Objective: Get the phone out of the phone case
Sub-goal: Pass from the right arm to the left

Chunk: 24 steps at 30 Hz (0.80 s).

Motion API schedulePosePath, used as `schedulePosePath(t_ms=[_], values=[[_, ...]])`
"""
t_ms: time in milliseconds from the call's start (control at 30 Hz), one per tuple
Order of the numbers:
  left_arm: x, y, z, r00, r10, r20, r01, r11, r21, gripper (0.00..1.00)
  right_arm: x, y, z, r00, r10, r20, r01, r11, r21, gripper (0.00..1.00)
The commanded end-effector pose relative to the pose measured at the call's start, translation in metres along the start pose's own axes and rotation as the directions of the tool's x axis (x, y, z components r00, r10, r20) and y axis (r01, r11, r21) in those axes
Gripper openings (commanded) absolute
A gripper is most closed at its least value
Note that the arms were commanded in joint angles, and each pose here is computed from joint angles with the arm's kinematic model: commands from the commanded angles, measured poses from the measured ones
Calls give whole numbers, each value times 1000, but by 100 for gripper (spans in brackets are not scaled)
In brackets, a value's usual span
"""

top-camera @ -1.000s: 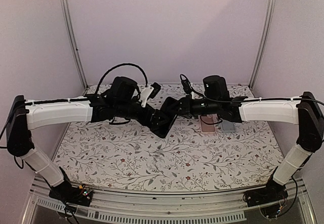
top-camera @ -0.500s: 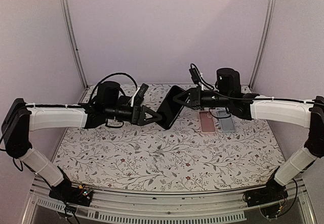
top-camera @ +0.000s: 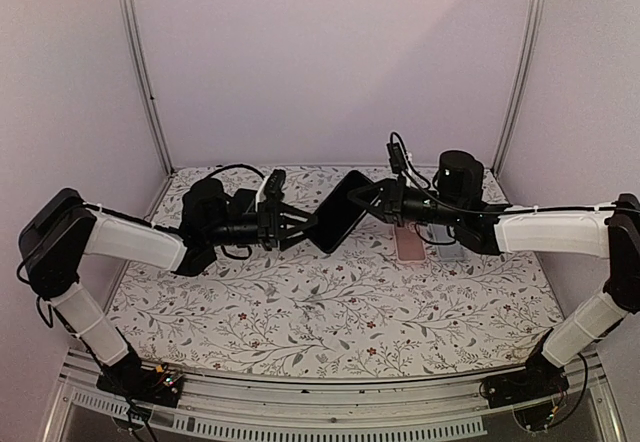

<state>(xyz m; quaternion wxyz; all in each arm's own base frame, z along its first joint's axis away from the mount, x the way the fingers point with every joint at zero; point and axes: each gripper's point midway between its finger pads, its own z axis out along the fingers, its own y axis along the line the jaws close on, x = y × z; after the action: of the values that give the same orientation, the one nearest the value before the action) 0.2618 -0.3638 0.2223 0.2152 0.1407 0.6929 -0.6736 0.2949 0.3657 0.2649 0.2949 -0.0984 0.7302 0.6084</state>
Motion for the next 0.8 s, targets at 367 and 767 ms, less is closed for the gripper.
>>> schedulePosePath(t_ms=[367, 767], values=[[-10, -26, 12, 996, -35, 85, 27, 995, 99, 40, -37, 40, -20, 979, -15, 204, 34, 995, -94, 0], [-12, -28, 12, 995, -36, 94, 25, 994, 108, 0, -21, 38, -18, 981, -28, 194, 43, 996, -73, 5]])
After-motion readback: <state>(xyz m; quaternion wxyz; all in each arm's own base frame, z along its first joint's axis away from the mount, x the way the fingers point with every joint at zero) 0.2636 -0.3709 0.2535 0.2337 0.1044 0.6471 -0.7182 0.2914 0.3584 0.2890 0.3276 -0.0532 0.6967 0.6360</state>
